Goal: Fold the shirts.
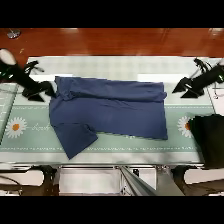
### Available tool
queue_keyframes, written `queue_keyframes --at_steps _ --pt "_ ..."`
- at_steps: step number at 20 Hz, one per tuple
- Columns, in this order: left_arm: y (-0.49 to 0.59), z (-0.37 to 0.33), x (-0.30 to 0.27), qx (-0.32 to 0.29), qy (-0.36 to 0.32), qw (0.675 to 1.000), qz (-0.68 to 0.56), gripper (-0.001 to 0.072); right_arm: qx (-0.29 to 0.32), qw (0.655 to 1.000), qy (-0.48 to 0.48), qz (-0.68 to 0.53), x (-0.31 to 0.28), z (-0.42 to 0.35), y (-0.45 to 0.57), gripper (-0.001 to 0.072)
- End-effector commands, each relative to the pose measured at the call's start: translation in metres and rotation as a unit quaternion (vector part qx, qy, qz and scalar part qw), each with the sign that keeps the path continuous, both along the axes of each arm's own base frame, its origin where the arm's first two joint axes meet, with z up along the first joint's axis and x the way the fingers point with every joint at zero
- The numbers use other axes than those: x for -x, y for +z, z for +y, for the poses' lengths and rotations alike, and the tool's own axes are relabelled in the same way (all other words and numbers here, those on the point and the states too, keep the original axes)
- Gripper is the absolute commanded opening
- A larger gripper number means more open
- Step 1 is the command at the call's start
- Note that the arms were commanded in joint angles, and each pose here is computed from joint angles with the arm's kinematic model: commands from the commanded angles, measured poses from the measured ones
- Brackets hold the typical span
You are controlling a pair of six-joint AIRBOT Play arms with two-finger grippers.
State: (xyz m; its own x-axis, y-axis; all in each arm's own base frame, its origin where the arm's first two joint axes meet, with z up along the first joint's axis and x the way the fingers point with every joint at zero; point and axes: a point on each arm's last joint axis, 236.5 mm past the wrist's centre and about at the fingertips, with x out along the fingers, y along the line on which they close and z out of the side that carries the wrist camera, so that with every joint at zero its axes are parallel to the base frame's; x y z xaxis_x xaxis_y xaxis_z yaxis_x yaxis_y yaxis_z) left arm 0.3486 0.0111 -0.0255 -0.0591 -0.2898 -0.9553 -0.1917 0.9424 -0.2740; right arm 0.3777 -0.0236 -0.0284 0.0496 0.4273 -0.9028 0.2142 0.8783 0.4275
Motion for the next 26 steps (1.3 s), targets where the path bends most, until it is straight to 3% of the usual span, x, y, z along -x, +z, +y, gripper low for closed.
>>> queue_keyframes --at_steps 1,5,9,14,17,18,19,21,26 --pt "-0.009 0.019 0.065 0.030 0.078 0.996 -0.016 0.0700 -0.013 0.998 -0.043 -0.044 0.045 0.003 -0.003 0.0617" --pt "-0.046 0.007 0.118 0.104 0.215 0.971 -0.012 0.0700 -0.052 0.993 -0.075 -0.081 0.079 0.039 -0.011 0.0617" --pt "-0.059 -0.036 0.115 0.186 0.228 0.955 -0.044 0.0700 -0.065 0.994 -0.054 -0.071 0.095 0.059 -0.015 0.0617" --pt "-0.077 -0.056 0.120 0.180 0.215 0.959 -0.046 0.0700 -0.076 0.993 -0.047 -0.078 0.091 0.071 -0.012 0.0617" --pt "-0.078 -0.076 0.119 0.188 0.164 0.967 -0.059 0.0674 -0.051 0.990 -0.099 -0.083 0.081 0.037 -0.009 0.0617" --pt "-0.078 -0.080 0.120 0.189 0.155 0.968 -0.057 0.0494 -0.040 0.990 -0.112 -0.076 0.085 0.023 -0.010 0.0617" --pt "-0.077 -0.083 0.122 0.192 0.141 0.970 -0.058 0.0036 -0.025 0.991 -0.122 -0.052 0.098 0.008 -0.016 0.0617" --pt "-0.075 -0.086 0.124 0.196 0.127 0.970 -0.060 0.0022 0.006 0.993 -0.115 0.023 0.137 -0.004 -0.034 0.0617" --pt "-0.075 -0.086 0.124 0.196 0.124 0.971 -0.062 0.0023 -0.034 0.992 -0.071 0.101 0.184 0.051 -0.063 0.0617"
